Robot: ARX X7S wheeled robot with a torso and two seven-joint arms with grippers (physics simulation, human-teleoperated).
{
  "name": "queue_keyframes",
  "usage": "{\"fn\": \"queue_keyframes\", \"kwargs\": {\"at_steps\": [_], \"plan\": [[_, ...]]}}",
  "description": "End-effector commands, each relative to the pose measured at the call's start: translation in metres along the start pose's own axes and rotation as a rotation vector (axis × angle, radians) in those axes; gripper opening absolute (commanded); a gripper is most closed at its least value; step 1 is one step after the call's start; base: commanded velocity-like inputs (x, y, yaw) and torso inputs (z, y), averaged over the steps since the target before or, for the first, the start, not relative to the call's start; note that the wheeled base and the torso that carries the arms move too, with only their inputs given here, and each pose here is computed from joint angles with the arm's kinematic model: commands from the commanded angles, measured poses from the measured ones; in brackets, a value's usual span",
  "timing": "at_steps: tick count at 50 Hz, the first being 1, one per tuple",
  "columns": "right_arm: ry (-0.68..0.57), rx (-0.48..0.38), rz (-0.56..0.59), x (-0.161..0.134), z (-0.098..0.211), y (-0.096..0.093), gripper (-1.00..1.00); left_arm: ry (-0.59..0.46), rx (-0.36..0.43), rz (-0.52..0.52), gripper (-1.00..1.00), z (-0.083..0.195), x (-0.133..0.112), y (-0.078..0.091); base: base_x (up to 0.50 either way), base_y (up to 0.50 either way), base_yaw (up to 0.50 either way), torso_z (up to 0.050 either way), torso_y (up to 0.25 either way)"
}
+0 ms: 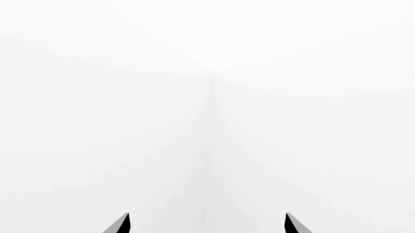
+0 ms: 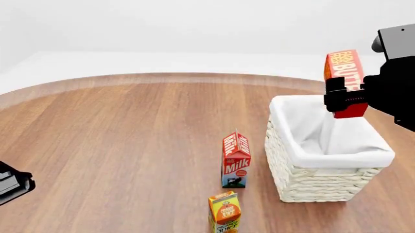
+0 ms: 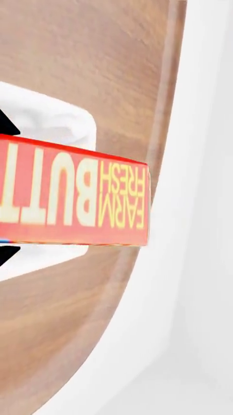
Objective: Pick up the cream cheese box and the butter, and put them in the basket.
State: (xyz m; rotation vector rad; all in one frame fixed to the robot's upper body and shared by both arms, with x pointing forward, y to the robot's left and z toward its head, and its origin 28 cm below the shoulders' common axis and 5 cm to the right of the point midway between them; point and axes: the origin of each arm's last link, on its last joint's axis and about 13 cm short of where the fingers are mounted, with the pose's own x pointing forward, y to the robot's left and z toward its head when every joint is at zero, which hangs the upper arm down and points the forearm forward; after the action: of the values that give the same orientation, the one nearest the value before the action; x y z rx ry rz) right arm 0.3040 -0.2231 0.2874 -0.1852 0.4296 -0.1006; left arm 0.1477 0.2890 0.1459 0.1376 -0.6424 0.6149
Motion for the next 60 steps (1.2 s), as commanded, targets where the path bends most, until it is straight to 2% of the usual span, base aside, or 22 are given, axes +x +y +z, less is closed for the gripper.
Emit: {"fn": "queue_keyframes", "kwargs": {"at_steps": [1,7,22,32,60], "plan": [[-0.069,-0.023,-0.017,0.013,0.014,0.002,-1.00,-0.002,0.014,0.008,1.00,-0.001,0.001,0.003,0.00,0.00,0.00,0.000,0.000],[-0.049,-0.056,0.006,0.019,0.011,0.009,-1.00,-0.001,0.014,0.007,1.00,-0.002,0.001,0.002,0.00,0.00,0.00,0.000,0.002],[0.032,-0.102,-0.017,0.033,-0.012,0.010,-1.00,-0.001,0.014,0.010,1.00,-0.001,0.001,0.003,0.00,0.00,0.00,0.000,0.001],[0.059,-0.080,-0.014,0.037,-0.021,0.010,-1.00,-0.001,0.014,0.008,1.00,-0.001,0.001,0.003,0.00,0.00,0.00,0.001,0.001],[0.074,-0.133,-0.012,0.046,-0.028,0.016,-1.00,0.003,0.013,0.002,1.00,-0.002,0.001,0.002,0.00,0.00,0.00,0.000,0.001]]}}
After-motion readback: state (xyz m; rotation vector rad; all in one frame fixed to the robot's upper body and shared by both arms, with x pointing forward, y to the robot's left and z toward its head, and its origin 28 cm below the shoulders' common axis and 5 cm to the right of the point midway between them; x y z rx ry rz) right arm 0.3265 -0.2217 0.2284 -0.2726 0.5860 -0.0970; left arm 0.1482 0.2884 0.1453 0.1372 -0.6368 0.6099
